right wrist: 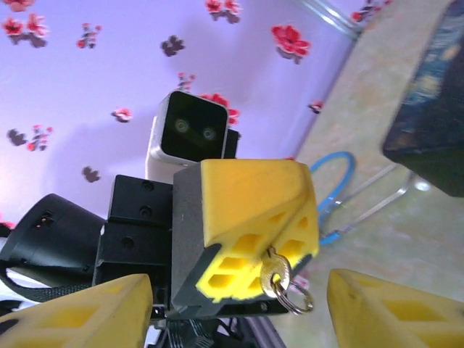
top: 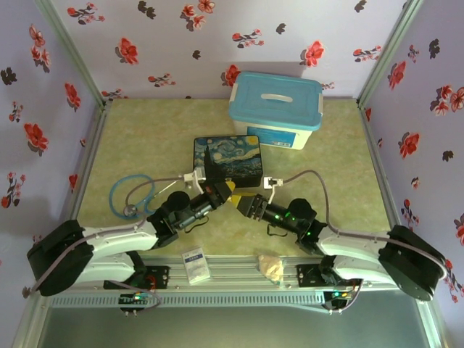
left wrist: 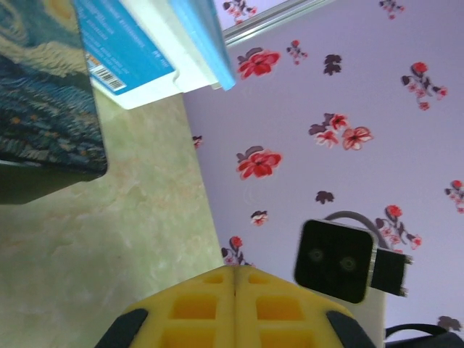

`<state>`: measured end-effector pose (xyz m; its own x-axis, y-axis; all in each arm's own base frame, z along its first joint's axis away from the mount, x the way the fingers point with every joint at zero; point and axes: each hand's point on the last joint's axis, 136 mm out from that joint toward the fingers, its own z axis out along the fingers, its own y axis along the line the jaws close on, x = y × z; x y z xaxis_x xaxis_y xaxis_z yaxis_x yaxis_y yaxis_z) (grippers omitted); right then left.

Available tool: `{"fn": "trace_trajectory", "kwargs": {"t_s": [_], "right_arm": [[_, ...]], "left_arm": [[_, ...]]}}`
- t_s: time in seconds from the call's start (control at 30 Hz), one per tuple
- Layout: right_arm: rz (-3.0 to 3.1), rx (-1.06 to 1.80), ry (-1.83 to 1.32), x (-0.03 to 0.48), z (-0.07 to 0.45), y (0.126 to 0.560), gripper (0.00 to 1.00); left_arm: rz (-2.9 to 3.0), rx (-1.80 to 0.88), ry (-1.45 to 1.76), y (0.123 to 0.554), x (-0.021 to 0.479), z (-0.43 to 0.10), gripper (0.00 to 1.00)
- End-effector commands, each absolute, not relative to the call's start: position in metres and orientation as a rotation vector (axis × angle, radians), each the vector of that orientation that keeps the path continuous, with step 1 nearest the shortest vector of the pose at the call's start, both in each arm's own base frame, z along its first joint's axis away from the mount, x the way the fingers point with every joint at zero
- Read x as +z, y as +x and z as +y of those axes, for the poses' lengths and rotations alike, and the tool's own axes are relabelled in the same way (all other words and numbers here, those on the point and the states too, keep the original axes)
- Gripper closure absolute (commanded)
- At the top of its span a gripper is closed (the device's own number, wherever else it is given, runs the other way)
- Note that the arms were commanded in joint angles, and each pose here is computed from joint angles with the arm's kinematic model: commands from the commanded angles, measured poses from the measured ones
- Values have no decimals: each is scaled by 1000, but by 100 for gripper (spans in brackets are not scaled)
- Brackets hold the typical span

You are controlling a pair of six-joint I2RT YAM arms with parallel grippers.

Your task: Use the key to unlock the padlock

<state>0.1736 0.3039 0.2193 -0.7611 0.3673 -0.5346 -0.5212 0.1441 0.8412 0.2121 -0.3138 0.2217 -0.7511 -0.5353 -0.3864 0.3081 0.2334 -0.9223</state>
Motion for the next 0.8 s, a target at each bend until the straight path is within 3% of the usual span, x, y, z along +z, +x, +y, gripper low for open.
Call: {"fn": "trace_trajectory", "kwargs": {"t_s": [0.0,0.2,0.33,0.6,0.77], "right_arm": [[1593,1830,-185,259,308,169,37],[1569,1860,-165,259,310,174,49],[1563,1886,-169,260,315,175,64],[1568,1891,-170,260,318,176,76],[1578,1879,-154,257,318,179,90]], "left_arm": [[1742,-1595,-204,217,255,-307,100],[1732,-1572,-188,215,263,-301,100],[1736,-1572,-193,215,261,-302,100],[1737,-1559,-193,216,259,-301,100],[1731,-1579,-211,216,255,-301,100]]}}
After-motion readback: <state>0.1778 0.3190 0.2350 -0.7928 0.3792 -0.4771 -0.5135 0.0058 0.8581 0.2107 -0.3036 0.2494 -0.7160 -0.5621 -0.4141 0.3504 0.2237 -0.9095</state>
